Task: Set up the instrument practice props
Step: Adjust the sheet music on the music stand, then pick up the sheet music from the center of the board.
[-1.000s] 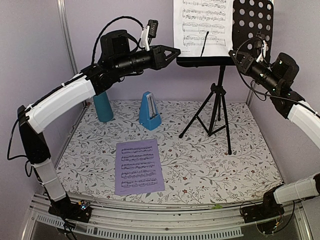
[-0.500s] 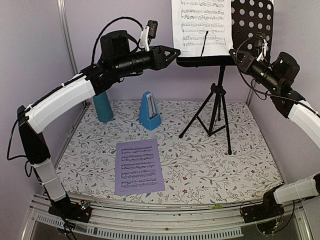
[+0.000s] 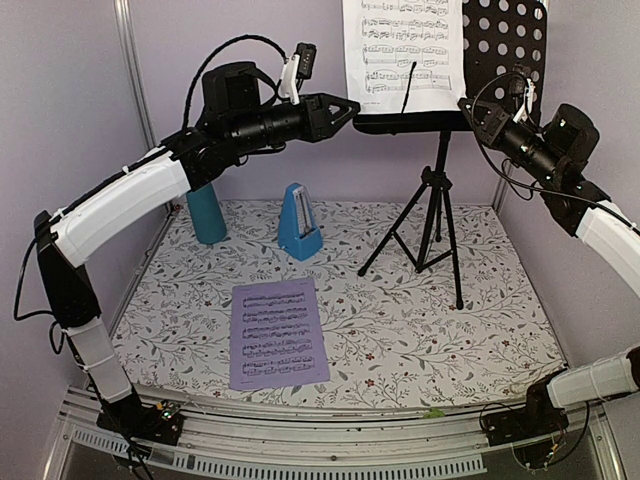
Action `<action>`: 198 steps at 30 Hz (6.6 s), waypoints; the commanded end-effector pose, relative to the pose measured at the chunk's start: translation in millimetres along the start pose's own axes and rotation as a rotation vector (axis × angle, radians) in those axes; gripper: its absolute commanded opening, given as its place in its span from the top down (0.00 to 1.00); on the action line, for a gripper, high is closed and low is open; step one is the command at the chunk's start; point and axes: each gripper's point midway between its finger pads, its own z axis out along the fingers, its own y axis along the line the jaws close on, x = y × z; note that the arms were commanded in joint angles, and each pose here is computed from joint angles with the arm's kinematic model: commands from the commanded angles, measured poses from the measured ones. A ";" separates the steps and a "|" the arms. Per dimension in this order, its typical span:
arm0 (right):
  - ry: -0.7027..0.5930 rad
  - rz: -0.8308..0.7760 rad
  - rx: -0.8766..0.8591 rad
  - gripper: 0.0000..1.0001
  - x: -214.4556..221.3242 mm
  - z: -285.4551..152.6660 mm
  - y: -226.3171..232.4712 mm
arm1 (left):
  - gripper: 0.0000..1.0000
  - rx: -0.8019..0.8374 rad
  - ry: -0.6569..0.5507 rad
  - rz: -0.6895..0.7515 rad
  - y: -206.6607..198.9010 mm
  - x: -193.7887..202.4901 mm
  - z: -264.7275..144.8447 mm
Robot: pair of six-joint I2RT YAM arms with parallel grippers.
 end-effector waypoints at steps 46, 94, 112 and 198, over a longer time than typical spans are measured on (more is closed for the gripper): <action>0.026 -0.004 0.022 1.00 10.3 -1.7 -2.2 | 1.00 -0.033 0.073 -0.084 -0.4 18.6 9.2; 0.030 -0.024 0.122 0.80 2.2 -16.2 -10.1 | 0.71 -0.086 -0.018 -0.067 10.6 -9.5 -27.4; 0.194 -0.009 0.254 0.05 51.4 -63.2 -27.0 | 0.34 -0.373 0.017 -0.176 68.2 53.1 -129.7; 1.200 0.518 0.118 0.46 518.9 -65.3 56.2 | 0.78 -0.666 0.615 -0.844 118.4 414.2 -220.4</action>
